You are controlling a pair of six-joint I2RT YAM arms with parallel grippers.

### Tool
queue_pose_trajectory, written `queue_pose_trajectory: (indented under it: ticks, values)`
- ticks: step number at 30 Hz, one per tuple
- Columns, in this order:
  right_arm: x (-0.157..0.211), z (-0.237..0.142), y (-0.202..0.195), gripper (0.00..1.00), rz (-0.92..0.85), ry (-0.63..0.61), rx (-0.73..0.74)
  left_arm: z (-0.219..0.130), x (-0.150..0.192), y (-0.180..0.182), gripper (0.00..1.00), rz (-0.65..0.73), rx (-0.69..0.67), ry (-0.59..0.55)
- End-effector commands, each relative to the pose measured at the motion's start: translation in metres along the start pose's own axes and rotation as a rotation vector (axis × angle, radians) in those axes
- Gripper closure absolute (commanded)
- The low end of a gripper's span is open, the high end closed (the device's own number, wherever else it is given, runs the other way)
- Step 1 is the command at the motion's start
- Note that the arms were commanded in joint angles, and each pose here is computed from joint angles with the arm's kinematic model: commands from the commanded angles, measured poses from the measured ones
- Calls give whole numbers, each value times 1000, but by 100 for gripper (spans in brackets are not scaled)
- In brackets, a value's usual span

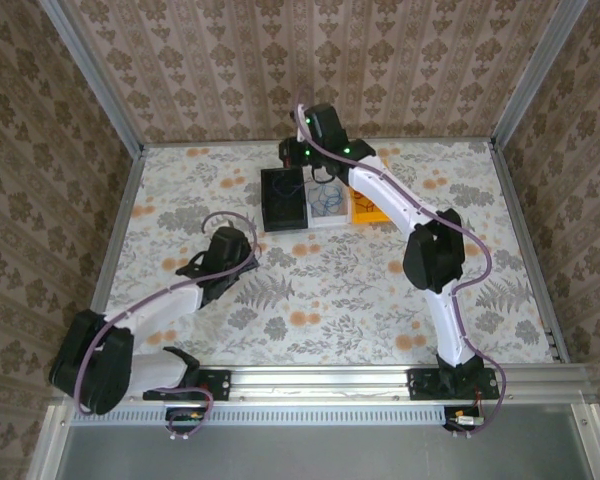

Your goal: Untangle the cables

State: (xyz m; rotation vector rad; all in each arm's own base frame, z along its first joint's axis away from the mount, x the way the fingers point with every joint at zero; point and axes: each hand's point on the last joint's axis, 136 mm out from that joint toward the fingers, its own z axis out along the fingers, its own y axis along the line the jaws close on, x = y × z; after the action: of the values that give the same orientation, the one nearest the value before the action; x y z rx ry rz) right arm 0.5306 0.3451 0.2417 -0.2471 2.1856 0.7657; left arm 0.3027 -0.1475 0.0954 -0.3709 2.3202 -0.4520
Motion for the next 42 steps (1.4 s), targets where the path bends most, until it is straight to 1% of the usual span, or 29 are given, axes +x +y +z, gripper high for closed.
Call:
queue_pose_trajectory:
  ticks: [1,4,6,10,15,18,19,20,22,23,25,28,31,34,37,39,42]
  values:
    - [-13,-11,-10,94,-11,-69,78,-9,-7,15,100,6,-51,-34]
    - [7,5,-23,93,4,-23,107,-12,-12,17,100,3,-51,-44]
    - [18,17,-24,93,11,12,91,-13,-12,17,100,1,-50,-44]
    - [33,36,-33,92,11,60,110,-11,-11,15,100,-2,-34,-36]
    - [43,60,-48,92,10,93,158,-13,-15,-1,100,15,43,-42]
    - [48,66,-54,92,11,109,192,-20,-23,-12,100,24,89,-65]
    - [50,67,-54,90,6,114,196,-23,-27,-16,100,31,103,-73]
    - [53,67,-53,87,4,122,200,-25,-30,-18,100,33,111,-80]
    - [54,65,-48,71,-4,129,193,-31,-39,-26,100,39,144,-94]
    - [58,62,-48,66,-1,150,195,-33,-42,-30,100,41,157,-97]
    - [53,53,-41,58,3,139,175,-37,-49,-37,100,45,188,-97]
    - [27,34,-25,52,-9,60,137,-39,-57,-45,100,52,212,-94]
    - [2,6,-10,47,-27,-14,122,-40,-65,-53,100,74,231,-102]
    - [-13,-22,-4,46,-41,-72,132,-40,-73,-67,100,107,272,-105]
    - [-21,-61,-13,46,-24,-149,169,-31,-85,-91,100,146,323,-92]
    - [-16,-84,-28,46,12,-184,200,-20,-94,-106,100,153,340,-82]
    - [-8,-119,-49,46,51,-220,243,9,-102,-123,100,154,349,-60]
